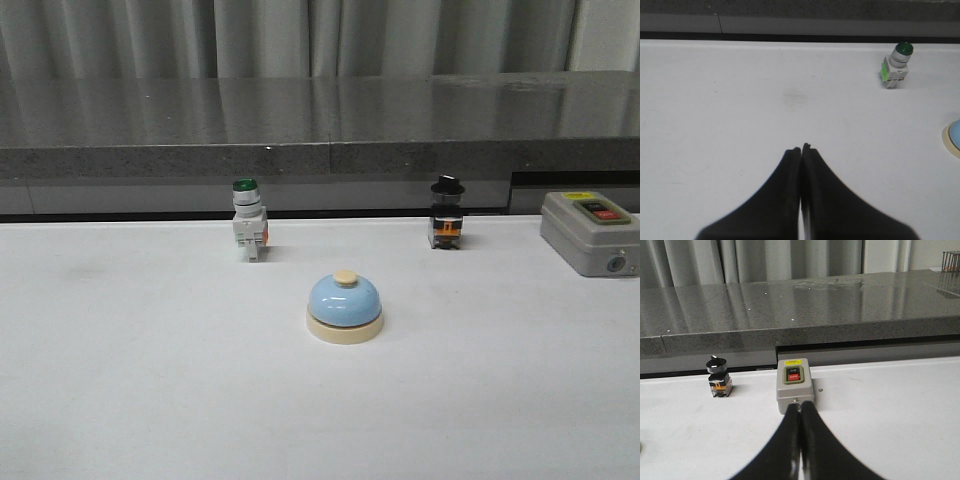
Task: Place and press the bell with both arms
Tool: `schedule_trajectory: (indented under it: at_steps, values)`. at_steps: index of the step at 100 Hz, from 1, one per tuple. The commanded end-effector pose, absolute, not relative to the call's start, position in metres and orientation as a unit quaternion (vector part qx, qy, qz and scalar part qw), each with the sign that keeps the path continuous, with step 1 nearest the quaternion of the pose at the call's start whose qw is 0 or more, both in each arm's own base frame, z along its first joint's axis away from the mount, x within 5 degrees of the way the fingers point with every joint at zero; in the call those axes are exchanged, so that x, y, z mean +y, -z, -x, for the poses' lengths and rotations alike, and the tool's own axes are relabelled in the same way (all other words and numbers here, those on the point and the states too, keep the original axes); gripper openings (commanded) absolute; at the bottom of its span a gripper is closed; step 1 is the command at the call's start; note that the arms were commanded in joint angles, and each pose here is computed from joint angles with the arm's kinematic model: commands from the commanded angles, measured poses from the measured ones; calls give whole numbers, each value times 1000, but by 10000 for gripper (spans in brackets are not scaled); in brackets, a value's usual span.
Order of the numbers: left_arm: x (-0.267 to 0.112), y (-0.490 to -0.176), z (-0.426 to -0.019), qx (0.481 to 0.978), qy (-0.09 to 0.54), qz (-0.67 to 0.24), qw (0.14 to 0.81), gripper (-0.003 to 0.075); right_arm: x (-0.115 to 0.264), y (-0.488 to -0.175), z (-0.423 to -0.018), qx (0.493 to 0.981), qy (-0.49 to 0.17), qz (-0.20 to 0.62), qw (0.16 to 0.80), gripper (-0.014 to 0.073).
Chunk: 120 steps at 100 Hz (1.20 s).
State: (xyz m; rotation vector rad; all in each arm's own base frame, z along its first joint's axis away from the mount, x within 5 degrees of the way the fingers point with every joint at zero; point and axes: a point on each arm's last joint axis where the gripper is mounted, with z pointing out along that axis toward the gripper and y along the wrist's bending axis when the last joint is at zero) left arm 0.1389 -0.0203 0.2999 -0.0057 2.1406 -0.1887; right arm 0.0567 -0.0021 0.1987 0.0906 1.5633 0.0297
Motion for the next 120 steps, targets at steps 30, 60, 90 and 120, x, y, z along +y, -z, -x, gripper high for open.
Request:
schedule_trajectory:
  at_steps: [30,60,90,120]
  values:
    - [-11,-310,-72,791,96,6,605,-20,-3,-212,-55,664,-8,-40,746,-60]
    - [-8,-286,-45,754,100,5,649,-20,-3,-212,-55,664,-8,-40,746,-60]
    - [-4,-253,-42,667,82,4,740,-20,-3,-212,-55,664,-8,-40,746,-60]
    - [-2,-213,-54,659,57,31,749,-20,-3,-212,-55,664,-8,-40,746,-60]
